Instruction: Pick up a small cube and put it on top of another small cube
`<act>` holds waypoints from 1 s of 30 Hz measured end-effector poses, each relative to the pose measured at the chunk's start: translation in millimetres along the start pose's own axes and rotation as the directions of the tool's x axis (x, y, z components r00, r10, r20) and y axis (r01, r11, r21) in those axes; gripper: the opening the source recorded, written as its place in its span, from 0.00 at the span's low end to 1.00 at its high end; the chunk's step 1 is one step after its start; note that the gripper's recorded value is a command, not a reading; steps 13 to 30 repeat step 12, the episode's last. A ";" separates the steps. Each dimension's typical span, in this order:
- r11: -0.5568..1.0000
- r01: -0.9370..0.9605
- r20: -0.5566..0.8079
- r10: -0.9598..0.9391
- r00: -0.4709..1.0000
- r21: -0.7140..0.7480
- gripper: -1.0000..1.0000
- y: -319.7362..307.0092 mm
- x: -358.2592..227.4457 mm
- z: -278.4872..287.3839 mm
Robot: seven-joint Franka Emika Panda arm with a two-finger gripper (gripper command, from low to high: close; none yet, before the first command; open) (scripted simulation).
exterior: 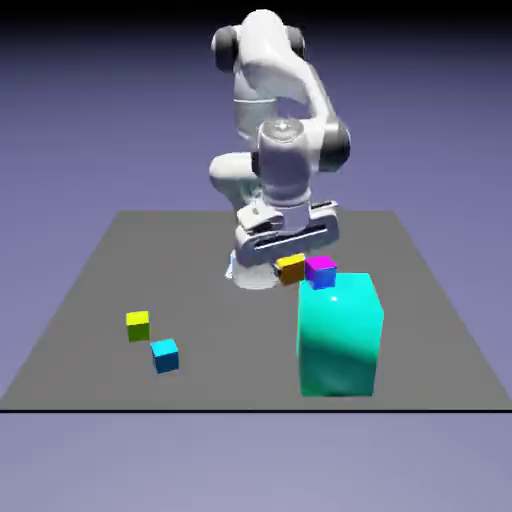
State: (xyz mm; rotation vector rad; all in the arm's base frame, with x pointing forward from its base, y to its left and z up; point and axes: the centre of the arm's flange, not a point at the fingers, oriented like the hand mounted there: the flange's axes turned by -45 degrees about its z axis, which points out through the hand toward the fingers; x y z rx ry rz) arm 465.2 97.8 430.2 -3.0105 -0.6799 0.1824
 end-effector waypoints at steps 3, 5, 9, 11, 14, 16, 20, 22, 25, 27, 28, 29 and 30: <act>0.993 0.100 0.014 -0.099 0.995 -0.065 0.00 -54.5 -20.8 -19.7; 0.989 0.125 0.019 -0.124 0.992 -0.085 0.00 -68.3 -27.6 -24.2; 0.989 0.125 0.018 -0.124 0.992 -0.084 0.00 -62.7 -25.6 40.3; 0.988 0.125 0.019 -0.124 0.992 -0.087 1.00 -62.2 -25.9 45.4; 0.988 0.125 0.019 -0.124 0.992 -0.087 1.00 -62.1 -25.9 45.4; 0.988 0.125 0.019 -0.124 0.992 -0.087 1.00 -62.1 -25.9 45.4; 0.988 0.125 0.019 -0.124 0.992 -0.087 1.00 -62.1 -25.9 45.4; 0.988 0.125 0.019 -0.124 0.992 -0.087 1.00 -62.1 -25.9 45.4; 0.988 0.125 0.019 -0.124 0.992 -0.087 1.00 -62.1 -25.9 45.4; 0.988 0.125 0.019 -0.124 0.992 -0.087 1.00 -62.1 -25.9 45.4; 0.988 0.125 0.019 -0.124 0.992 -0.087 1.00 -62.1 -25.9 45.4; 0.988 0.125 0.019 -0.124 0.992 -0.087 1.00 -62.1 -25.9 45.4; 0.988 0.125 0.019 -0.124 0.992 -0.087 1.00 -62.1 -25.9 45.4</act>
